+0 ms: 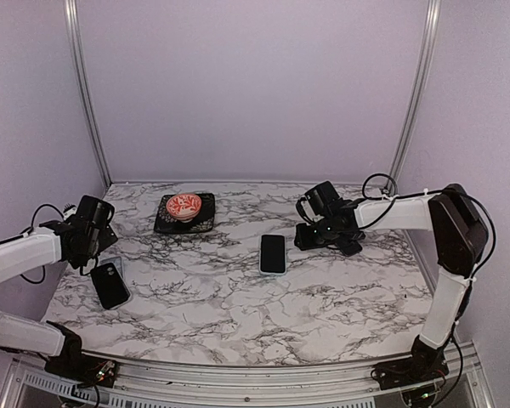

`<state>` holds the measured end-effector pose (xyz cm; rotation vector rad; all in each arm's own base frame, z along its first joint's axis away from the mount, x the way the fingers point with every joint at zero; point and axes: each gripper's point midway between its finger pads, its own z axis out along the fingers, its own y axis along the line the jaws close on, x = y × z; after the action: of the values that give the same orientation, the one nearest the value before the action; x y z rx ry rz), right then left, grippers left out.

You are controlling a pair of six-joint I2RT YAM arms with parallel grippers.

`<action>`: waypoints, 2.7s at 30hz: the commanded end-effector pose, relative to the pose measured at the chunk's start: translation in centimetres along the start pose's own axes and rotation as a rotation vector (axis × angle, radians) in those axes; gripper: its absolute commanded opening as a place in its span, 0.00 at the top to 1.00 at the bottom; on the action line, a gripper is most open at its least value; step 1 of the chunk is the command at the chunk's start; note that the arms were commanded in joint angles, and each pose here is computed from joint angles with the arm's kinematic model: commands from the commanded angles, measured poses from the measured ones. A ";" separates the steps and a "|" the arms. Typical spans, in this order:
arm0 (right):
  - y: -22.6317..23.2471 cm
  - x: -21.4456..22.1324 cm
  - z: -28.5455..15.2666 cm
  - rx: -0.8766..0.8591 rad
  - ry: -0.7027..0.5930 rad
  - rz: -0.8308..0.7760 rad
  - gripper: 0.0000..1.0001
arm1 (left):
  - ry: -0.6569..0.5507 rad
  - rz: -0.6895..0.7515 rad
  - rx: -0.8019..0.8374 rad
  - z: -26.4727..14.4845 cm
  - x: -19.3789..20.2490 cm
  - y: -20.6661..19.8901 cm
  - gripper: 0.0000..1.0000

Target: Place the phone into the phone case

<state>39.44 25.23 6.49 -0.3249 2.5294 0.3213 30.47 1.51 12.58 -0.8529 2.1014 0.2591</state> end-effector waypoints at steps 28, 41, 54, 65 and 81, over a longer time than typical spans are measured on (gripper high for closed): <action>1.4 -1.2 -2.9 -0.064 -0.018 -0.177 0.68 | 0.461 -0.053 -0.093 1.0 9.4 7.2 0.66; 1.0 -1.3 -3.2 -0.039 -0.017 -0.181 0.67 | 0.494 -0.066 -0.037 1.3 11.3 7.0 0.75; 0.6 -2.9 -4.6 -0.002 -0.055 -0.186 0.65 | 0.400 -0.142 0.124 -1.3 6.7 3.8 1.00; 7.8 -7.1 -10.8 -0.332 -0.253 -0.285 0.62 | 0.108 0.065 0.475 -8.9 -1.5 -7.0 1.00; 25.5 -6.6 -19.0 -0.895 -0.462 -0.372 0.12 | -0.125 0.205 1.013 -22.0 0.8 -22.1 1.00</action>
<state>27.21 42.98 29.11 -0.9676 1.7009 1.1345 30.22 -24.71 24.77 0.0049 2.0286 -0.5590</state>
